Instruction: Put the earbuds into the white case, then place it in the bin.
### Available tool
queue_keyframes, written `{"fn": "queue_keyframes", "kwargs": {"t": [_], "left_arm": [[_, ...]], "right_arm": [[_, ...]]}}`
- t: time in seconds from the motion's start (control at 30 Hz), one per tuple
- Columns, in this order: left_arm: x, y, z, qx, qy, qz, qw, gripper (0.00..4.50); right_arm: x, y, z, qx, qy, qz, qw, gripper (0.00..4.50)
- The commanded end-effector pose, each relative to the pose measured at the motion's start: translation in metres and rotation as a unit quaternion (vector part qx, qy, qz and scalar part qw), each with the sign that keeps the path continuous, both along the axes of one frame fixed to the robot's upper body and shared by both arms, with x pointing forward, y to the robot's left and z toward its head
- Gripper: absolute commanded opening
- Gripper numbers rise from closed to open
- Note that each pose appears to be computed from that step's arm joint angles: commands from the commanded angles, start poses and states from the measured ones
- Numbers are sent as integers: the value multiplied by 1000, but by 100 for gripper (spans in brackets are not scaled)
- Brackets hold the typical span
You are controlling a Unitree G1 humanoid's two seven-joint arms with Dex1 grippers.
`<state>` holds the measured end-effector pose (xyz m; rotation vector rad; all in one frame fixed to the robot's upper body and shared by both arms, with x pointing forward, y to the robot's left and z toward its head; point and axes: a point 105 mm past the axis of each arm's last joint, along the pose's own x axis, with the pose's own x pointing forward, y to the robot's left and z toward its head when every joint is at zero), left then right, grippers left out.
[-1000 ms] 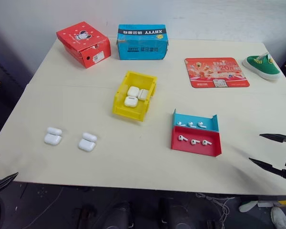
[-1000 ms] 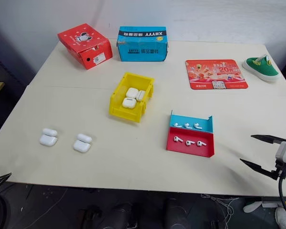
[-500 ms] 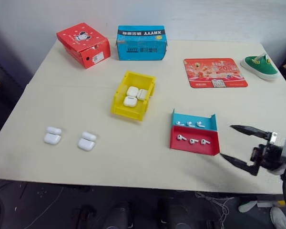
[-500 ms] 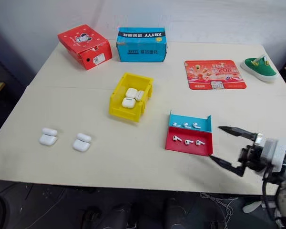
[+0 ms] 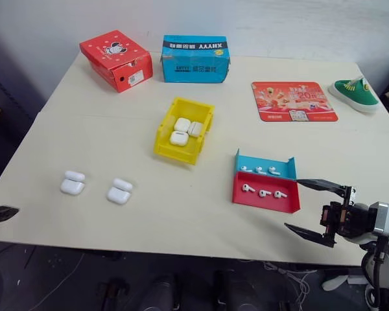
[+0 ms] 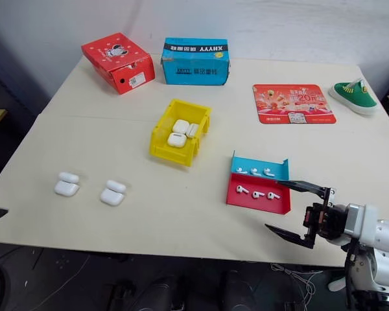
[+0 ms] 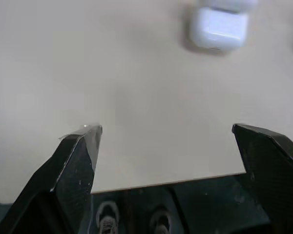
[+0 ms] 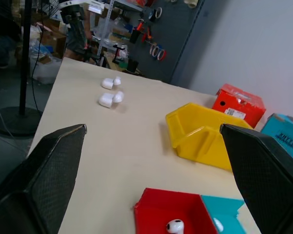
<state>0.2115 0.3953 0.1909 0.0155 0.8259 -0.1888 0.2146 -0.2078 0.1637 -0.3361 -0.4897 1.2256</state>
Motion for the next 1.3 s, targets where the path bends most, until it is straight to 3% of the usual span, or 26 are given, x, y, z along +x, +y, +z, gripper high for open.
{"fn": "queue_keyframes", "kwargs": {"t": [0.03,0.23,0.57,1.3], "left_arm": [[8,-16,-2,12,55,-4,998,450],[40,-26,-12,60,73,-12,995,450],[81,-49,-23,69,75,-30,994,450],[114,-66,-49,72,63,-27,995,450]], "right_arm": [[-2,0,-4,-5,-3,5,1000,447],[-1,2,-13,-3,0,3,1000,447],[-3,1,-15,3,-5,-7,1000,447],[-9,3,-9,2,-7,-16,1000,447]]}}
